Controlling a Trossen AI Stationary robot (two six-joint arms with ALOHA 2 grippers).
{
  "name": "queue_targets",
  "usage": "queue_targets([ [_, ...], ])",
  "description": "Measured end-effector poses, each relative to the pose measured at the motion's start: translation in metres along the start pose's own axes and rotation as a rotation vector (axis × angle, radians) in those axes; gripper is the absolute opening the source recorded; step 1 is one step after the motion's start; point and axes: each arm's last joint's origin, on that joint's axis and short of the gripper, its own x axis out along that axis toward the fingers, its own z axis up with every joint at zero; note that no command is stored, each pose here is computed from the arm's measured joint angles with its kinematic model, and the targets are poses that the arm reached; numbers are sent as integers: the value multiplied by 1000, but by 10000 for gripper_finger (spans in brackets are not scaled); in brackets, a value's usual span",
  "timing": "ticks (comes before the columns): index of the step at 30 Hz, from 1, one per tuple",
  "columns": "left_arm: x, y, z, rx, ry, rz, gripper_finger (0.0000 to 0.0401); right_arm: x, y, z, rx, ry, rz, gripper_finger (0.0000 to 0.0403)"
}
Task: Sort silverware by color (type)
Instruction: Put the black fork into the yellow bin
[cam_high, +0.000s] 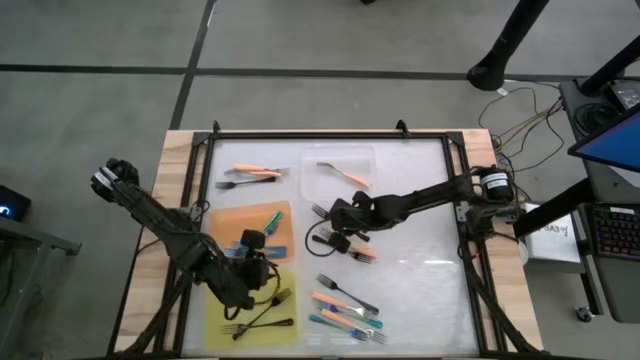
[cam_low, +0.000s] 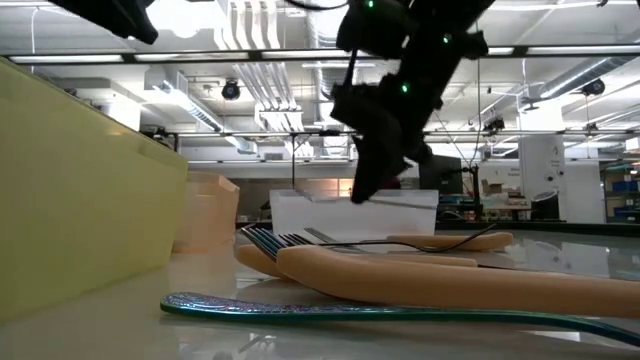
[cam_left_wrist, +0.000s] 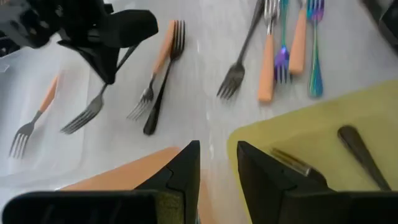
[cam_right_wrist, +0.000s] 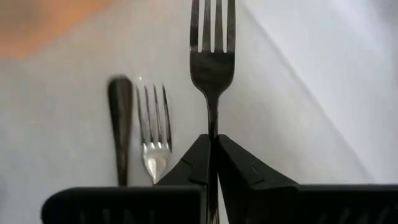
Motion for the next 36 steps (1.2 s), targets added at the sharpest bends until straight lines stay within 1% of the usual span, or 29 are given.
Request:
queue_targets([
  [3, -1, 9, -18, -53, -103, -14, 88, -14, 1, 13, -1, -52, 23, 9],
  [7, 1, 22, -43, -139, -328, -31, 88, -31, 6, 31, -26, -127, 56, 9],
  [9, 2, 30, -51, -170, -439, -12, 88, -38, 8, 39, -49, -167, 57, 9],
  [12, 5, 47, -58, -281, -593, 113, 88, -50, 13, 54, -90, -238, 39, 9],
  [15, 9, 66, -64, -429, -678, 274, 88, -61, 15, 68, -137, -306, -1, 9],
  [17, 12, 79, -66, -543, -714, 357, 88, -67, 17, 75, -177, -351, -57, 9],
  [19, 15, 90, -64, -617, -747, 404, 88, -71, 18, 81, -217, -393, -130, 9],
  [23, 19, 101, -63, -656, -770, 475, 88, -80, 24, 86, -285, -486, -289, 9],
  [26, 18, 107, -62, -689, -783, 586, 88, -85, 28, 90, -321, -550, -369, 9],
  [29, 19, 110, -60, -701, -778, 686, 88, -88, 32, 94, -340, -605, -368, 9],
  [32, 18, 114, -53, -708, -823, 700, 88, -87, 36, 97, -366, -646, -367, 9],
  [36, 21, 115, -43, -679, -860, 711, 88, -83, 39, 100, -392, -678, -372, 9],
])
